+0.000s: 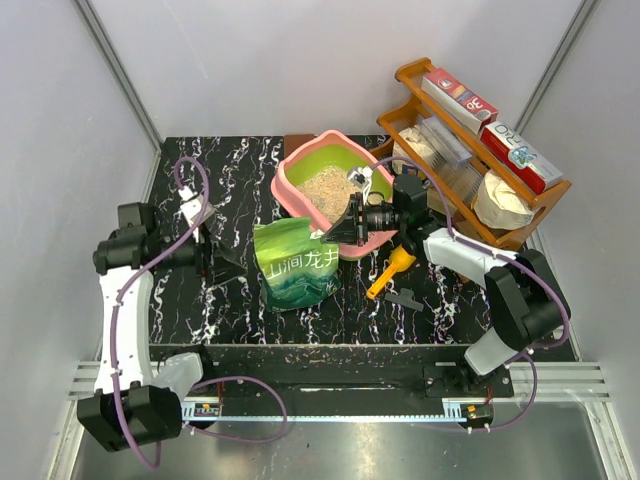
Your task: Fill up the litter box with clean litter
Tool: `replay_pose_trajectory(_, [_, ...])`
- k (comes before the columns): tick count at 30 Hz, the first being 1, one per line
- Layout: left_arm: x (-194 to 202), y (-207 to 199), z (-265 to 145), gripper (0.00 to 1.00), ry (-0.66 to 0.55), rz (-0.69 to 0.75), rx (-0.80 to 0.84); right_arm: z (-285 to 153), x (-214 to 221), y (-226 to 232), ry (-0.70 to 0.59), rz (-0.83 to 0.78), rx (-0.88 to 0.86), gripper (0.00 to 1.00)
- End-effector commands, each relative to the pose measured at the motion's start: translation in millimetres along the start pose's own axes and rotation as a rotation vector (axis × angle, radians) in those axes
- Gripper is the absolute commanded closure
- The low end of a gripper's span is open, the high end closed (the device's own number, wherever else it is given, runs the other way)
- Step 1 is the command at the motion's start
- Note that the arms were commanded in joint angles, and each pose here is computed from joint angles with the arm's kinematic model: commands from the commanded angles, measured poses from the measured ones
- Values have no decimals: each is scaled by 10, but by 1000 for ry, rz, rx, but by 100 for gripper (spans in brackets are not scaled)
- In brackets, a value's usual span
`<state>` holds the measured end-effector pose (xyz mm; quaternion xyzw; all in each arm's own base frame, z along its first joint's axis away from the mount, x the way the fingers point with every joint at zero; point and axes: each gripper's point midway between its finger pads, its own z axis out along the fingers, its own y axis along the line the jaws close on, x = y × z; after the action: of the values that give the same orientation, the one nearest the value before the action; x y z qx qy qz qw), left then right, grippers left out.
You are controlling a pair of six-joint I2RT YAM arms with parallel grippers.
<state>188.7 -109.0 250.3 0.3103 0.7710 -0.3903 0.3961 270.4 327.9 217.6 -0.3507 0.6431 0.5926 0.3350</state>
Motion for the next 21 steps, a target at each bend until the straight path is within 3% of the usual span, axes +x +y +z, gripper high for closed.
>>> replay_pose_trajectory(1, [-199,22,235,26,-119,39,43,-41,-250,57,-23,-13,13,100])
replay_pose_trajectory(5, [-274,18,416,25,-216,9,15,-32,-259,42,-17,11,19,100])
replay_pose_trajectory(6, [-283,6,453,25,-228,-71,24,-34,-263,33,-18,14,22,100])
replay_pose_trajectory(9, [-358,22,585,25,-278,-109,43,-26,-244,26,-14,30,22,100])
replay_pose_trajectory(12, [-311,74,644,26,-293,-205,45,-38,-240,64,-10,33,14,100])
replay_pose_trajectory(16, [-338,127,670,27,-304,-217,41,-56,-206,82,-9,33,9,100])
replay_pose_trajectory(20, [-280,160,735,35,-278,-256,73,-55,-152,95,-14,22,-9,87])
replay_pose_trajectory(21, [-243,137,747,43,-264,-249,96,-52,-130,77,-16,20,-8,77])
